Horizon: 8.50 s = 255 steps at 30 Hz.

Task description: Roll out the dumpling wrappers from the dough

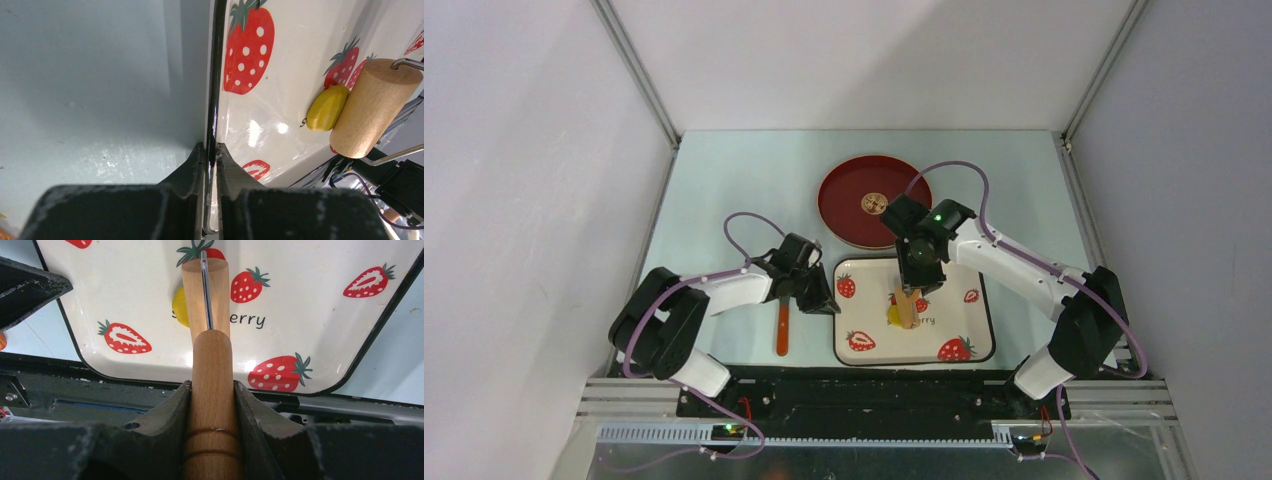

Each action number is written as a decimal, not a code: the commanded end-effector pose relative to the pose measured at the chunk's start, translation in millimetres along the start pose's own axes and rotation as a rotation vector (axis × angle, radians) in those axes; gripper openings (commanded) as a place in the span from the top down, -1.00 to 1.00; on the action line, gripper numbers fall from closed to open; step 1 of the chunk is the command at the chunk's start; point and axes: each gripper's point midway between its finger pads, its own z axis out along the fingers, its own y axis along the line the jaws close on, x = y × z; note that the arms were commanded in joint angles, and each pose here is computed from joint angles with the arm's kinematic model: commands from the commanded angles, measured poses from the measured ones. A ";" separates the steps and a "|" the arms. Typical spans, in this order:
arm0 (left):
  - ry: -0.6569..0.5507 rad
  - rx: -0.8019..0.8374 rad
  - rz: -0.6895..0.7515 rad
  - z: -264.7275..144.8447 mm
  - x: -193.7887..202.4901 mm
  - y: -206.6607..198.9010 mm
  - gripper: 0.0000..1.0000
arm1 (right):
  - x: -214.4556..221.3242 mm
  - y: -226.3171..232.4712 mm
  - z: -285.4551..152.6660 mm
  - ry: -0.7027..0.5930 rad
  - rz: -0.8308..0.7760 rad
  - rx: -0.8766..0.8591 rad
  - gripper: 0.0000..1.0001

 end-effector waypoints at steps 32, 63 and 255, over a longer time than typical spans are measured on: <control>0.030 -0.096 -0.020 7.7 13.7 24.3 1.00 | 45.5 1.0 81.8 0.188 -0.022 0.051 1.00; 0.030 -0.096 -0.022 7.7 13.5 24.4 1.00 | -5.0 -27.3 -38.1 -0.134 0.198 -0.371 1.00; 0.036 -0.099 -0.024 8.6 14.3 25.4 1.00 | 12.7 15.0 -2.8 -0.001 0.065 -0.445 1.00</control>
